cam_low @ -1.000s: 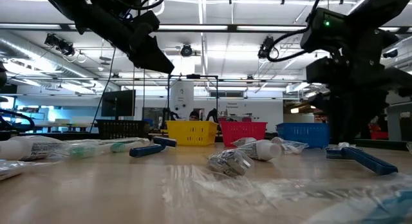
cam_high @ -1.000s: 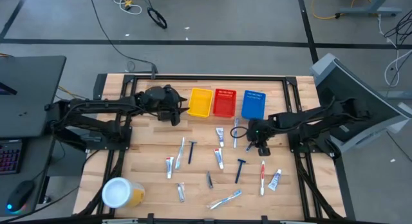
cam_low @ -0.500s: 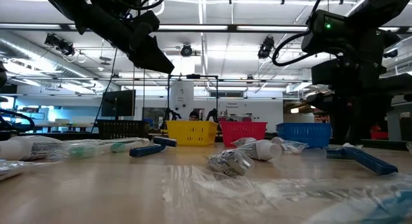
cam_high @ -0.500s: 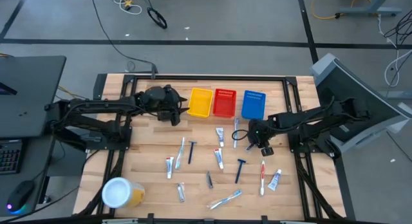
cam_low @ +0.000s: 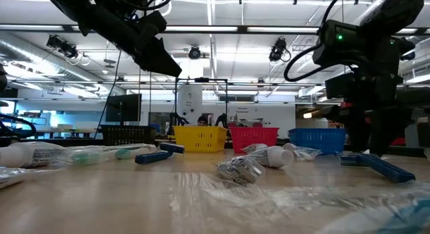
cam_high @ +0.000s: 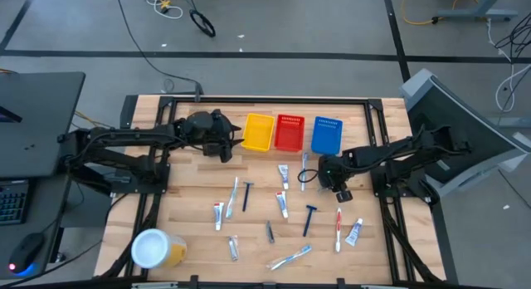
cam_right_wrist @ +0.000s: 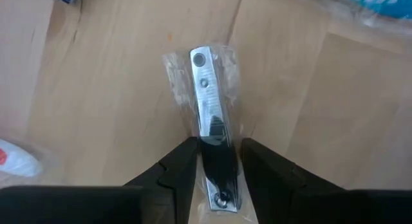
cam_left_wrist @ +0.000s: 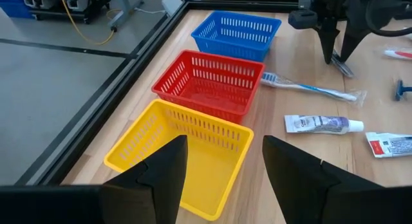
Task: Pick & Place Travel size toiletries
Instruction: Put the silver nail cutter into the black bin
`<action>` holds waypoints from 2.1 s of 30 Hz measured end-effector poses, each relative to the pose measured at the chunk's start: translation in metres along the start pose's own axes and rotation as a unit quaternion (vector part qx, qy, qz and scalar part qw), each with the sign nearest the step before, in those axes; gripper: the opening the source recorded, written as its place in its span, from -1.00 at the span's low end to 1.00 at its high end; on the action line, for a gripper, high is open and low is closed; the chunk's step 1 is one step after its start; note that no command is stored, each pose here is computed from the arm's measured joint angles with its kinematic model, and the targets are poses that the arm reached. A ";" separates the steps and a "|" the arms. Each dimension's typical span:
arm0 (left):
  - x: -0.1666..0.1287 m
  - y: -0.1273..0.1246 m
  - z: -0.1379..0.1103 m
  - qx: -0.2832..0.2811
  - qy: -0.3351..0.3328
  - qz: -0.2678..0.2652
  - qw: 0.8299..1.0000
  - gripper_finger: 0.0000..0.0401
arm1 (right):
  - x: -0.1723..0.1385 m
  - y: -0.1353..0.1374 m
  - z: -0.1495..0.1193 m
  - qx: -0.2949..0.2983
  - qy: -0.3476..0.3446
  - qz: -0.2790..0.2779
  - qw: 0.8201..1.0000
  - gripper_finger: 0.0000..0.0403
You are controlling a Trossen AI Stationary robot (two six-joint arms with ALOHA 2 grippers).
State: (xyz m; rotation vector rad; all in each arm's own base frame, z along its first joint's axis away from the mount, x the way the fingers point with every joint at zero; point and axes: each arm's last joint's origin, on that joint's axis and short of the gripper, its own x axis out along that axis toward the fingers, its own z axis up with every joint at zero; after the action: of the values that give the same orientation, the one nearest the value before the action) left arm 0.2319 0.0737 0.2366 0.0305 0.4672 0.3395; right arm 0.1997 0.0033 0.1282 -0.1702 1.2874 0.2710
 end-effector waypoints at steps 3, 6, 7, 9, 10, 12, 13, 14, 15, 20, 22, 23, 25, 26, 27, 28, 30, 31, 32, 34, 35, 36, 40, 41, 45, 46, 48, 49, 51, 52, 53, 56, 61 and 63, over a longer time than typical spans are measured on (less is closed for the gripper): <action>0.000 0.000 0.000 0.000 0.000 0.000 1.000 0.06 | 0.000 -0.001 0.000 0.000 0.000 -0.008 1.000 -0.36; 0.000 0.000 0.000 -0.001 0.000 0.000 1.000 0.06 | 0.000 -0.001 0.000 0.004 0.002 -0.010 1.000 -0.42; 0.000 0.000 0.000 -0.001 0.000 0.000 1.000 0.06 | 0.001 -0.001 0.000 0.012 0.001 -0.010 1.000 -0.45; 0.000 0.000 0.000 -0.002 -0.001 0.000 1.000 0.06 | 0.001 -0.001 0.001 0.037 -0.004 -0.007 0.999 -0.52; 0.000 0.000 0.001 -0.005 -0.003 0.000 1.000 0.06 | 0.001 -0.001 0.001 0.048 -0.008 -0.004 0.999 -0.55; 0.000 0.000 0.001 -0.018 -0.008 0.000 1.000 0.06 | 0.001 -0.001 0.004 0.066 -0.022 0.004 0.998 -0.61; 0.000 0.000 0.002 -0.026 -0.008 0.000 1.000 0.06 | 0.001 -0.001 0.005 0.074 -0.030 0.009 0.997 -0.62; 0.000 0.000 0.002 -0.031 -0.008 0.000 0.999 0.06 | 0.001 -0.001 0.007 0.085 -0.038 0.011 0.996 -0.63; 0.000 0.000 0.002 -0.038 -0.008 0.000 0.999 0.06 | 0.001 -0.001 0.008 0.096 -0.044 0.015 0.994 -0.64; 0.000 -0.002 0.002 -0.065 -0.010 -0.032 0.997 0.06 | -0.003 -0.005 0.021 0.111 -0.091 -0.010 0.990 -0.65; 0.000 -0.003 0.003 -0.067 -0.017 -0.063 0.996 0.06 | -0.009 -0.009 0.032 0.109 -0.127 -0.034 0.985 -0.65; 0.000 -0.004 0.005 -0.067 -0.022 -0.076 0.995 0.06 | -0.012 -0.011 0.037 0.106 -0.145 -0.044 0.983 -0.65; -0.001 -0.007 0.007 -0.066 -0.033 -0.089 0.993 0.06 | -0.019 -0.014 0.049 0.094 -0.179 -0.067 0.977 -0.65; -0.001 -0.008 0.008 -0.066 -0.038 -0.091 0.993 0.06 | -0.023 -0.016 0.055 0.088 -0.197 -0.081 0.973 -0.65; -0.001 -0.009 0.009 -0.065 -0.043 -0.093 0.993 0.06 | -0.027 -0.018 0.060 0.083 -0.218 -0.102 0.967 -0.65; -0.001 -0.010 0.010 -0.066 -0.047 -0.095 0.992 0.06 | -0.031 -0.020 0.066 0.079 -0.242 -0.129 0.959 -0.65; 0.001 -0.012 0.011 -0.076 -0.057 -0.100 0.990 0.06 | -0.041 -0.025 0.077 0.073 -0.303 -0.188 0.931 -0.65; 0.001 -0.013 0.012 -0.086 -0.059 -0.102 0.989 0.06 | -0.046 -0.027 0.082 0.066 -0.332 -0.215 0.916 -0.65; 0.002 -0.013 0.013 -0.099 -0.060 -0.104 0.988 0.06 | -0.050 -0.029 0.086 0.058 -0.356 -0.240 0.901 -0.65; 0.006 -0.016 0.014 -0.124 -0.069 -0.111 0.984 0.06 | -0.056 -0.031 0.090 0.042 -0.379 -0.281 0.881 -0.65; 0.008 -0.018 0.014 -0.143 -0.066 -0.113 0.981 0.06 | -0.058 -0.032 0.090 0.035 -0.380 -0.296 0.875 -0.65; 0.011 -0.019 0.014 -0.159 -0.068 -0.114 0.978 0.06 | -0.059 -0.033 0.091 0.031 -0.379 -0.308 0.872 -0.66; 0.026 -0.024 0.012 -0.194 -0.082 -0.123 0.970 0.06 | -0.059 -0.035 0.090 0.021 -0.367 -0.326 0.871 -0.66; 0.030 -0.024 0.011 -0.193 -0.086 -0.123 0.970 0.06 | -0.059 -0.035 0.090 0.021 -0.367 -0.327 0.871 -0.66; 0.047 -0.026 0.006 -0.195 -0.099 -0.112 0.969 0.06 | -0.064 -0.036 0.094 0.023 -0.349 -0.331 0.876 -0.66; 0.051 -0.027 0.005 -0.195 -0.098 -0.111 0.970 0.06 | -0.066 -0.037 0.097 0.024 -0.341 -0.332 0.879 -0.66; 0.058 -0.028 0.007 -0.195 -0.095 -0.111 0.970 0.06 | -0.069 -0.038 0.103 0.029 -0.319 -0.323 0.891 -0.66; 0.061 -0.028 0.009 -0.193 -0.095 -0.111 0.970 0.06 | -0.069 -0.039 0.106 0.031 -0.305 -0.319 0.897 -0.66; 0.066 -0.028 0.012 -0.188 -0.094 -0.111 0.971 0.06 | -0.068 -0.042 0.114 0.029 -0.275 -0.312 0.909 -0.66; 0.068 -0.029 0.013 -0.185 -0.094 -0.111 0.972 0.06 | -0.066 -0.043 0.116 0.027 -0.255 -0.310 0.916 -0.66; 0.069 -0.029 0.014 -0.185 -0.094 -0.111 0.972 0.06 | -0.063 -0.044 0.119 0.027 -0.237 -0.312 0.920 -0.66; 0.070 -0.029 0.016 -0.186 -0.094 -0.111 0.972 0.06 | -0.051 -0.048 0.123 0.028 -0.192 -0.322 0.927 -0.66; 0.071 -0.029 0.012 -0.197 -0.076 -0.103 0.972 0.06 | -0.040 -0.053 0.133 0.024 -0.186 -0.322 0.928 -0.66; 0.072 -0.028 0.011 -0.206 -0.069 -0.099 0.971 0.06 | -0.037 -0.055 0.134 0.025 -0.181 -0.321 0.929 -0.66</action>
State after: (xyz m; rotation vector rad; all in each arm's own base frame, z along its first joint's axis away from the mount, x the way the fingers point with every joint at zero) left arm 0.3056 0.0709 0.2121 -0.3927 0.2525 0.2314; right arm 0.3301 -0.0158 0.1988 -0.4643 0.8126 -0.2837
